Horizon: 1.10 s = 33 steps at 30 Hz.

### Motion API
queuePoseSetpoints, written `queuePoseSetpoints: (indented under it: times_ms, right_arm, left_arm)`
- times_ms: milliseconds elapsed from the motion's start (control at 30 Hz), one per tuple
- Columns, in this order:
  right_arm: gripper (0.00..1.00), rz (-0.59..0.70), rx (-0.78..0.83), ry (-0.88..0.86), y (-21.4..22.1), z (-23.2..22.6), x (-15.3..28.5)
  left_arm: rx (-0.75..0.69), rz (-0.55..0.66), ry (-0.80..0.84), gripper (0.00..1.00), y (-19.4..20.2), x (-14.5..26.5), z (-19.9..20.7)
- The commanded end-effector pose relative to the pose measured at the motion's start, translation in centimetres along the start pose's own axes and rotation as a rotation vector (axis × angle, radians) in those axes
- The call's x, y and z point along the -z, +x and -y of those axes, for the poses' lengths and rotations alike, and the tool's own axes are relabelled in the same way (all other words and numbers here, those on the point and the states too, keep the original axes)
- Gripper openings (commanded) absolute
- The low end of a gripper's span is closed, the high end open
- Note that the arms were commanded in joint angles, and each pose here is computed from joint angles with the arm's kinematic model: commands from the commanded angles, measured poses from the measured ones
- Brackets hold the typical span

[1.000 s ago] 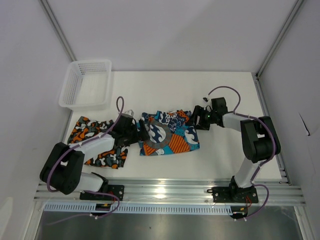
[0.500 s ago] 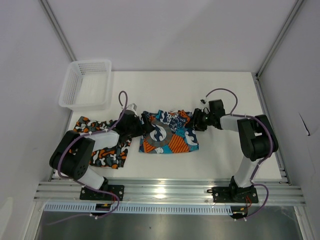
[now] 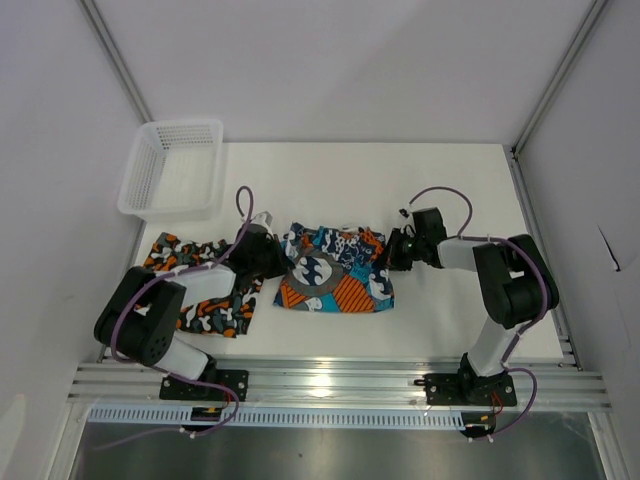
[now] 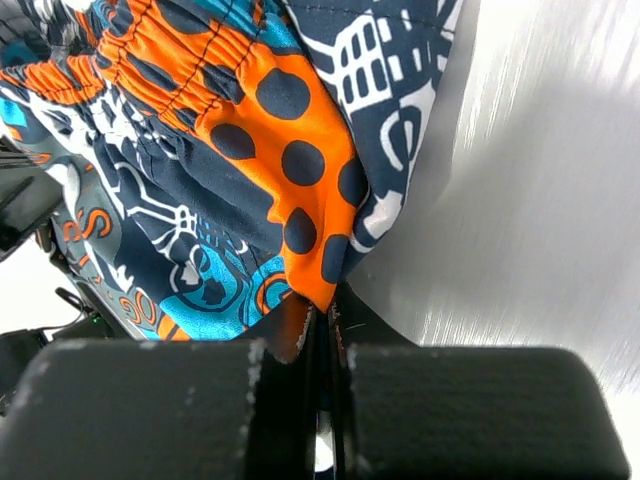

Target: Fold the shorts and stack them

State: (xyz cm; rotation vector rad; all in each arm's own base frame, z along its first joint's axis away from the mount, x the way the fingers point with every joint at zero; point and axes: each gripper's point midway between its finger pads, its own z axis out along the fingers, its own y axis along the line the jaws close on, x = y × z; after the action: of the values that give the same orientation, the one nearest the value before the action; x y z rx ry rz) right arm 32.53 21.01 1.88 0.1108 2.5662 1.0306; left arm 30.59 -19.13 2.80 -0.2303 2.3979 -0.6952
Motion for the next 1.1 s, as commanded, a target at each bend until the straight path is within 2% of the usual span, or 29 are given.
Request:
queuePoseSetpoints:
  times_ms: [0, 133, 333, 467, 900, 1067]
  right_arm:
    - [0.00, 0.025, 0.004, 0.046, 0.0, -0.3, 1.2]
    - [0.00, 0.032, 0.028, 0.102, 0.4, -1.9, 2.1]
    - [0.00, 0.043, 0.054, 0.159, 0.5, -4.4, 2.8]
    - [0.00, 0.061, 0.076, 0.148, 0.9, -7.2, 2.8]
    - [0.00, 0.176, 0.140, 0.082, 0.7, -15.4, 2.2]
    - [0.00, 0.199, 0.198, 0.013, 1.3, -21.0, 1.7]
  left_arm:
    - [-0.053, 0.038, 0.047, 0.00, -1.2, 1.7, 1.3]
    - [-0.106, 0.067, 0.080, 0.00, -2.4, 3.5, 2.9]
    - [-0.135, 0.031, 0.058, 0.00, -2.6, 5.0, 3.9]
    - [-0.142, -0.007, -0.021, 0.00, -2.7, 6.4, 3.2]
    - [-0.164, 0.044, -0.085, 0.00, -5.0, 10.8, 3.8]
    - [-0.164, 0.063, -0.245, 0.00, -5.9, 13.9, 1.7]
